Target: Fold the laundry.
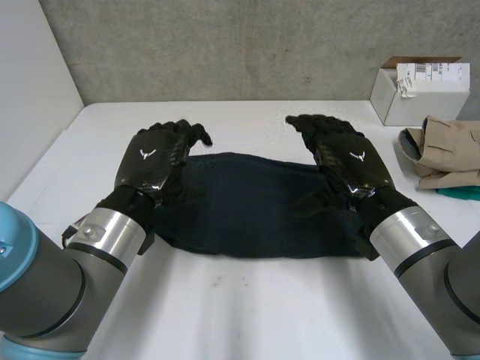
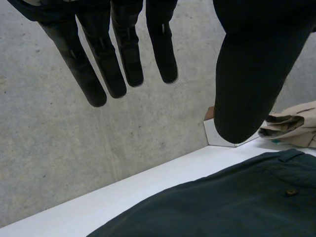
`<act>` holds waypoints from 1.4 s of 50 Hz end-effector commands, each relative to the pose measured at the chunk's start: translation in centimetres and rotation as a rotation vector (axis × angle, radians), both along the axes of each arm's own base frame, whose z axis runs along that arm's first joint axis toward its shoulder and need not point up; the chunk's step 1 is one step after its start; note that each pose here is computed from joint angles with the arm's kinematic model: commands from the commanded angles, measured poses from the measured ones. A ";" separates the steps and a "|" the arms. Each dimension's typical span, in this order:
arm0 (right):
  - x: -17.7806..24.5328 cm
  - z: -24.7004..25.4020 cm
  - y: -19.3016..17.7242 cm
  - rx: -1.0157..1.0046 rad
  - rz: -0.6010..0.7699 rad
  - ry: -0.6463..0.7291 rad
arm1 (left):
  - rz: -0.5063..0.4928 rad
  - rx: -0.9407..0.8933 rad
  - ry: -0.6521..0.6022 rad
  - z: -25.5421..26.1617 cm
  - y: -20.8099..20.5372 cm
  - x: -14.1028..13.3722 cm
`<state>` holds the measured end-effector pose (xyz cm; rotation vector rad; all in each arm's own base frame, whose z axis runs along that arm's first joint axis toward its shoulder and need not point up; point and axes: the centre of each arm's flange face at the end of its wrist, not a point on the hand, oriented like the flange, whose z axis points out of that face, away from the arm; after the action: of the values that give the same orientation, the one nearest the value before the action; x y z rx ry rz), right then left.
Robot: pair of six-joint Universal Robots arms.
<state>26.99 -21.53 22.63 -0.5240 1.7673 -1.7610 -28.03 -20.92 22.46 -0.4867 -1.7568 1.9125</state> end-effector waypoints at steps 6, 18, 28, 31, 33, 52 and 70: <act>0.1 0.1 0.0 -0.002 0.003 -0.001 | -0.002 -0.011 0.004 0.4 0.2 0.0; 0.0 0.0 0.0 0.000 0.000 0.000 | 0.003 -0.011 0.004 0.3 0.1 0.0; 0.0 0.0 0.0 -0.002 0.000 0.001 | 0.001 -0.009 0.002 0.3 0.1 0.0; 0.0 0.0 0.0 -0.002 0.000 0.001 | 0.001 -0.010 0.003 0.3 0.1 0.0; 0.0 0.0 0.0 -0.003 0.000 0.002 | 0.001 -0.011 0.004 0.3 0.0 0.0; -0.7 -0.5 -1.1 -0.091 -0.111 0.442 | 0.003 -0.017 0.003 0.4 0.0 0.0; -2.9 -7.4 -1.5 0.057 -0.153 0.620 | 0.003 -0.015 0.001 0.4 0.0 0.0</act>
<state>24.79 -22.70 17.10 -1.0482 2.3030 -1.7520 -28.01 -20.96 22.85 -0.4878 -1.7435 1.9301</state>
